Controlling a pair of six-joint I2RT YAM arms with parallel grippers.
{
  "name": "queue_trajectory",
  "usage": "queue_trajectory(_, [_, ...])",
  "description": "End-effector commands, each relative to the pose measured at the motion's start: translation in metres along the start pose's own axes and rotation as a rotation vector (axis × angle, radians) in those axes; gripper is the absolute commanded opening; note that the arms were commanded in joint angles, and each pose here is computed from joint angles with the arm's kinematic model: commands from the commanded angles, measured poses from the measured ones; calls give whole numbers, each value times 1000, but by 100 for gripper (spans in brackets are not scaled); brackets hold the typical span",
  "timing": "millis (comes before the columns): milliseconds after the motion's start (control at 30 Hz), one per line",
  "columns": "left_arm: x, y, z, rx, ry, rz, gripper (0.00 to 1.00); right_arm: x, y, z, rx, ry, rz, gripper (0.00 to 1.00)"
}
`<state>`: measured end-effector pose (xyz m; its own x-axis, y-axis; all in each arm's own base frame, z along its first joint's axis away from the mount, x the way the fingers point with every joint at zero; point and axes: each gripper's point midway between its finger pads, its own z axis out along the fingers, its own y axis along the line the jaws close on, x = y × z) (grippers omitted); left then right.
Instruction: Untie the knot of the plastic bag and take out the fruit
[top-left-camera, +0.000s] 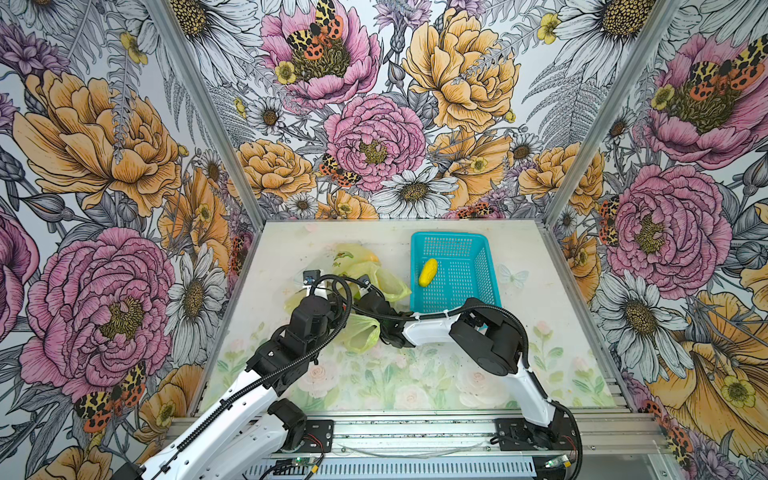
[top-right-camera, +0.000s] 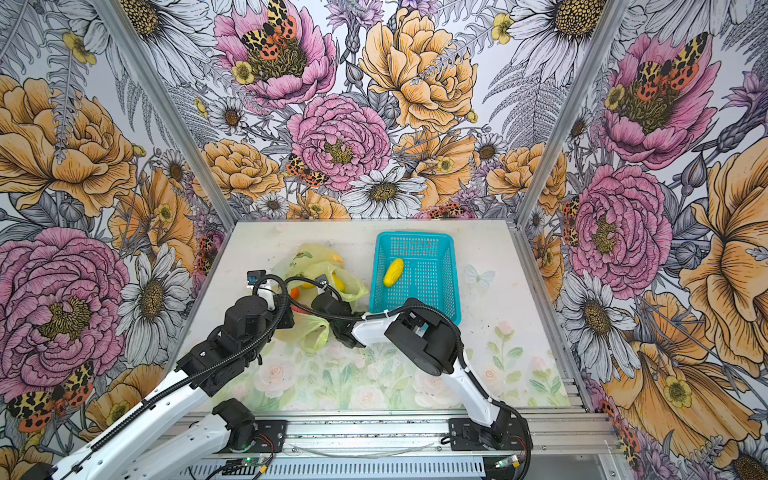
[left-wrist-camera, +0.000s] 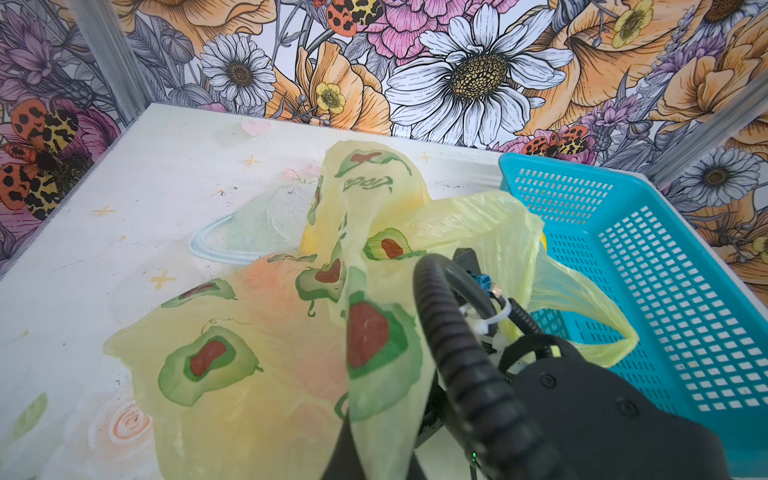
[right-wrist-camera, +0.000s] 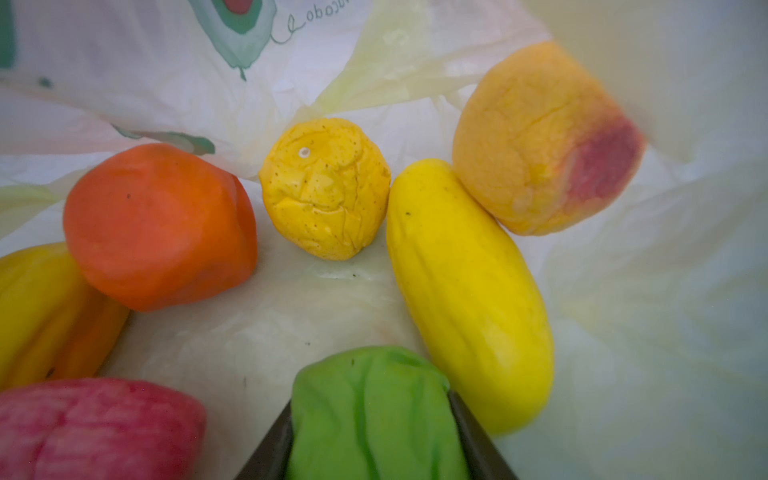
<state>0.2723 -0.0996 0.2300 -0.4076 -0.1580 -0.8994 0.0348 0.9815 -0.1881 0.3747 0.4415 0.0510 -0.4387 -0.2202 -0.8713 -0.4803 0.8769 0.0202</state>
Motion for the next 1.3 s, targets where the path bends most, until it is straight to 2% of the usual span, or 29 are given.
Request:
queue_trajectory(0, [-14, -2, -5, 7, -34, -8, 0, -37, 6, -34, -63, -76, 30, 28])
queue_trajectory(367, [-12, -1, -1, -10, -22, -2, 0, -84, 18, -133, -327, -226, 24, 14])
queue_trajectory(633, [-10, 0, 0, -17, -18, -1, 0, -104, 1, -229, -450, -427, -22, 9])
queue_trajectory(733, [-10, 2, 1, -27, -19, -2, 0, -110, -26, -262, -397, -514, -7, 6])
queue_trajectory(967, [-10, 3, 2, -29, -17, -2, 0, -109, -138, -302, -42, -616, 116, 0])
queue_trajectory(1100, [-9, 0, 2, -15, -10, -2, 0, -97, -195, -292, 97, -578, 222, 0])
queue_trajectory(1267, [-11, 3, 0, -28, -23, -6, 0, -80, -249, -243, 231, -382, 316, 0])
